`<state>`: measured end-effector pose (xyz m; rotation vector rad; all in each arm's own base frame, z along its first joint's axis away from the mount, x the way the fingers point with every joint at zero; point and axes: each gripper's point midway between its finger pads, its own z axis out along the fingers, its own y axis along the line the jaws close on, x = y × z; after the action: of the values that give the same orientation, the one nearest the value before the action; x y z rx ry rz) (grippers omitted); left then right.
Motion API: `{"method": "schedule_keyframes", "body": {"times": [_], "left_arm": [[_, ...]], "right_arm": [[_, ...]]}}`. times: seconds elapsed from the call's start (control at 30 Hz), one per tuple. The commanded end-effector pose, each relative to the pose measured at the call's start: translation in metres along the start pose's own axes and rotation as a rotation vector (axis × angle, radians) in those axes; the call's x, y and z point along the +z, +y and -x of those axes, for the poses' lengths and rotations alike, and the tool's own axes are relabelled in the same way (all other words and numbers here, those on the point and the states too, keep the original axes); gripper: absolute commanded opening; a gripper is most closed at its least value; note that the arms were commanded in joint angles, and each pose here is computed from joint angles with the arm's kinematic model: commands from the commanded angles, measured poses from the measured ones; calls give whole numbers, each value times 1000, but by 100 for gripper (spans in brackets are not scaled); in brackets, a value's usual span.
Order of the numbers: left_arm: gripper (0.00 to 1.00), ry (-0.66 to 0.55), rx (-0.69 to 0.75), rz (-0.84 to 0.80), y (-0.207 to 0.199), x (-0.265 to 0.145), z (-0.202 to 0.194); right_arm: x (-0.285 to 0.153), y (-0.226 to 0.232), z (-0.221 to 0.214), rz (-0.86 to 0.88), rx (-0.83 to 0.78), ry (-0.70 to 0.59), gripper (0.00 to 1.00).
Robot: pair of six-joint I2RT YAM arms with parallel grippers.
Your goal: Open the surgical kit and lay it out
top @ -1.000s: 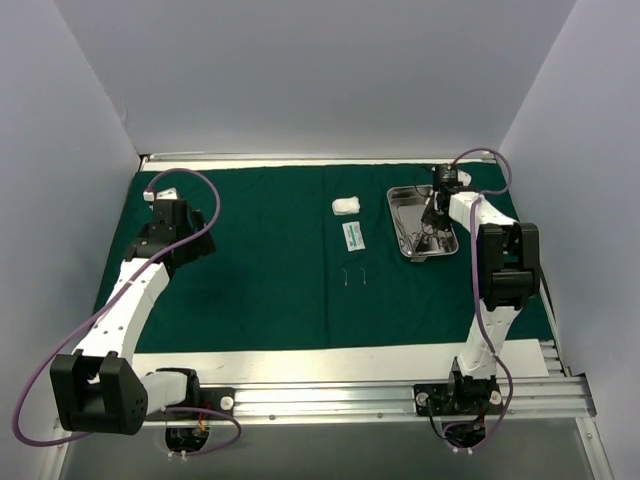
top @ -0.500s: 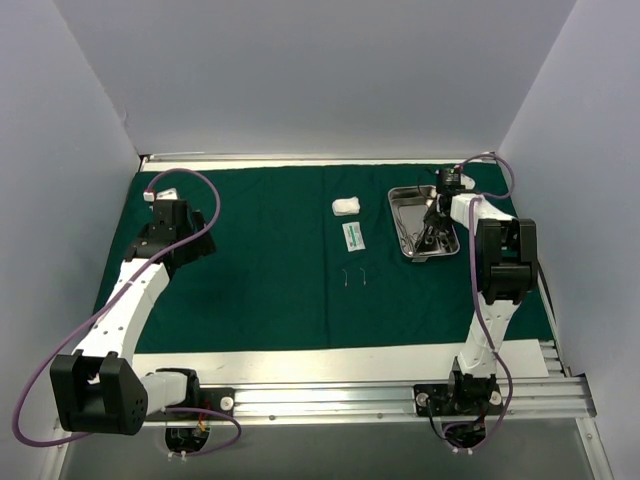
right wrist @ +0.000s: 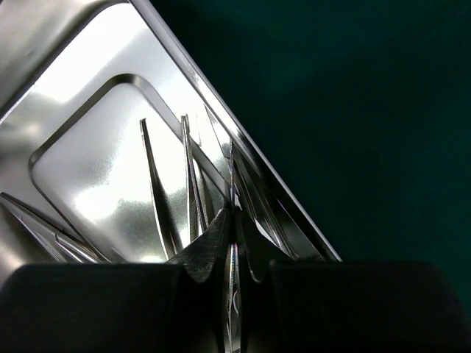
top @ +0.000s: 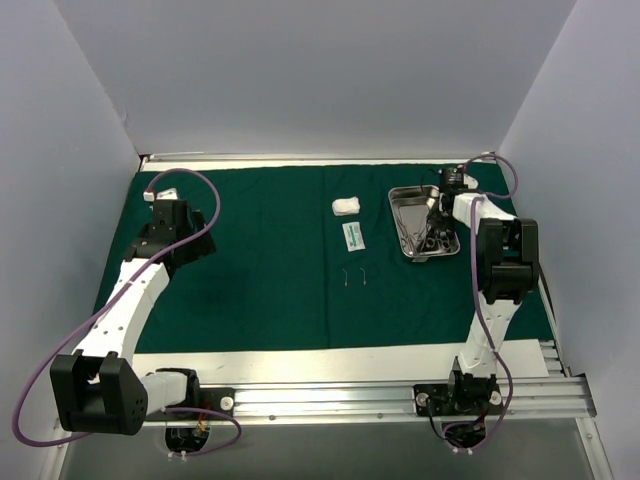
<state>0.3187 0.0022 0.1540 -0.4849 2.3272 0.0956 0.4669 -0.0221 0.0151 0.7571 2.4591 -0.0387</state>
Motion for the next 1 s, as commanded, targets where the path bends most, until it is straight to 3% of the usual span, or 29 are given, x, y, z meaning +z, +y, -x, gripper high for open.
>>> {"method": "schedule_keyframes", "body": {"times": [0.0,0.2,0.4,0.63,0.8,0.97], "left_arm": [[94,-51,-8,-48,-10,-5,12],[94,-68,-12,-104,-25,-18,15],[94,-118,11,-170,-54,-47,19],[94,-263,201,-385,-133,-98,4],[95,-382,382,-557,-195,-136,-22],[95,-476,460,-621,-233,-154,-41]], "right_arm": [[-40,2,35,7,16,-84,0],[-87,26,53,110,24,-155,0],[-141,90,34,261,-41,-195,0],[-190,157,-14,413,-114,-172,0],[-210,184,-48,417,-152,-141,0],[-223,194,-74,383,-156,-122,0]]}}
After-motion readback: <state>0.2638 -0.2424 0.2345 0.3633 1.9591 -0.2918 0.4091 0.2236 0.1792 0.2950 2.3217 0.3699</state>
